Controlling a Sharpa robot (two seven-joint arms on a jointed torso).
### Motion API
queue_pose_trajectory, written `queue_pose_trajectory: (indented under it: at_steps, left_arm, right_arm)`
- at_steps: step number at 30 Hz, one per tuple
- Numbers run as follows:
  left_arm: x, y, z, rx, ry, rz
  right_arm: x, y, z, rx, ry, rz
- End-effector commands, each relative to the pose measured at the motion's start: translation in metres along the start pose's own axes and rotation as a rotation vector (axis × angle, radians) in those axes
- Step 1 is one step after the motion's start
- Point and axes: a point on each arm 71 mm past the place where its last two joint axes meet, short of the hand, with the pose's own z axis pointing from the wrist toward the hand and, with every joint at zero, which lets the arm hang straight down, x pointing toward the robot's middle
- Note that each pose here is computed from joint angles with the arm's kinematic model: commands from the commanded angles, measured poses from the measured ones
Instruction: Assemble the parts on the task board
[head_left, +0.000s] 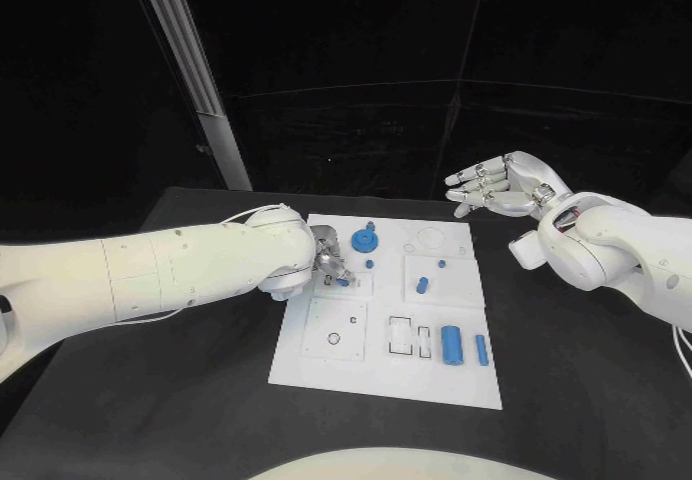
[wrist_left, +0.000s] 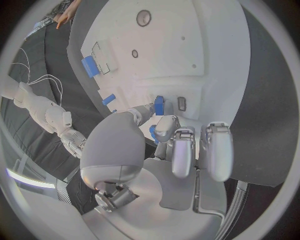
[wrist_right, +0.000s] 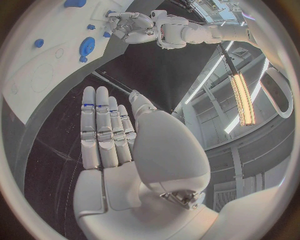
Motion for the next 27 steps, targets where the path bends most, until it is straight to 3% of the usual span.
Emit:
queue_pose_trajectory:
  at_steps: [1,27]
  left_arm:
    - [0.0015,0.0006,-0.0005,-0.01,0.018,0.025]
    - [0.0004,-0.0003,0.0032,-0.018,0.031,0.038]
  right_arm:
    - [0.0006,0.002,0.0007,-0.012,0.009,0.001]
    - [0.0017,0.0023,0.0015,-0.012,0.012,0.002]
